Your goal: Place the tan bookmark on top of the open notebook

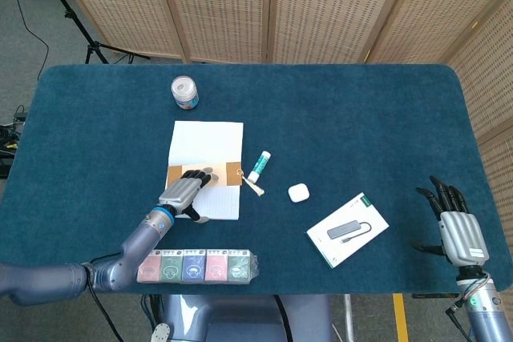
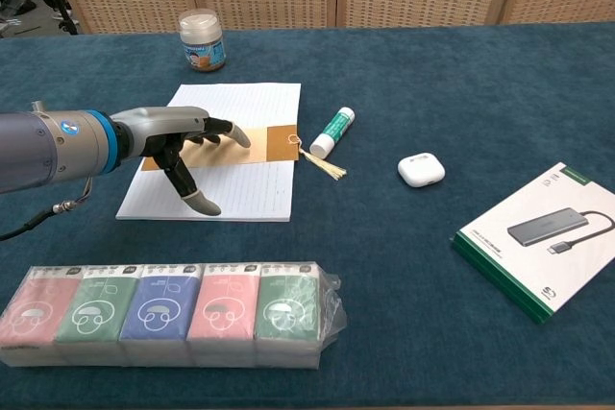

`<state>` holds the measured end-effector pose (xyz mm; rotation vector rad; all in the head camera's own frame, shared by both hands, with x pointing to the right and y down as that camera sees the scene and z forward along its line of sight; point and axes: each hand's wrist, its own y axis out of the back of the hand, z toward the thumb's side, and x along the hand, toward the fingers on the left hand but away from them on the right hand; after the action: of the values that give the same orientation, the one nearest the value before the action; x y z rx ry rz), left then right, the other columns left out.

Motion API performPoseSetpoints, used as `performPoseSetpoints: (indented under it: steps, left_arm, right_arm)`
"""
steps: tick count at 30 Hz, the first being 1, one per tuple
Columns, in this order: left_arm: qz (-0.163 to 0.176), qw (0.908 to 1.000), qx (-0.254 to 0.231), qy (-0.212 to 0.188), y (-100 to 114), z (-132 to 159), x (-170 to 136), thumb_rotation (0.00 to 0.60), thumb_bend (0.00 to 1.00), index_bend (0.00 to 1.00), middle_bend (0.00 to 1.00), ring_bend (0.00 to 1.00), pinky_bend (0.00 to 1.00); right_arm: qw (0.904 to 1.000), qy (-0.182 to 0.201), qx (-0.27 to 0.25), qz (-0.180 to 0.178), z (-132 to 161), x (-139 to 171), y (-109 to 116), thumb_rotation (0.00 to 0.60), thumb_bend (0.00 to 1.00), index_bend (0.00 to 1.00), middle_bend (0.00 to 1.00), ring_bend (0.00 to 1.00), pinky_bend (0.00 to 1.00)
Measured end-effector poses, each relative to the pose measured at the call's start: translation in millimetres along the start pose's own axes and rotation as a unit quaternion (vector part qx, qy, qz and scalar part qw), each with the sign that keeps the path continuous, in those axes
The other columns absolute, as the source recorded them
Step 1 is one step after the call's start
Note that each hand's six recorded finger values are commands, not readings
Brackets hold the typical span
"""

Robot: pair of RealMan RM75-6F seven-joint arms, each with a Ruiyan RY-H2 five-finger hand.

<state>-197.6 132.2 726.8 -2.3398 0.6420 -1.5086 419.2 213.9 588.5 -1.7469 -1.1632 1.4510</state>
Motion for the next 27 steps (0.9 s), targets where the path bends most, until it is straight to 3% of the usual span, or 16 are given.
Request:
performPoseSetpoints:
  steps: [21, 27]
  left_arm:
    - [0.006, 1.0, 0.001, -0.006, 5, 2, -3, 0.6, 0.16, 0.15, 0.0, 0.0, 0.02]
    - [0.019, 0.9994, -0.016, -0.023, 21, 8, -14, 0.6, 0.15, 0.13, 0.0, 0.0, 0.02]
  right_arm:
    - [1.0, -0.001, 0.0, 0.0, -1, 0, 0, 0.6, 0.0, 0.15, 0.0, 0.0, 0.0]
    - [1.0, -0.001, 0.002, 0.002, 0, 0, -1, 0.6, 0.0, 0.15, 0.0, 0.0, 0.0]
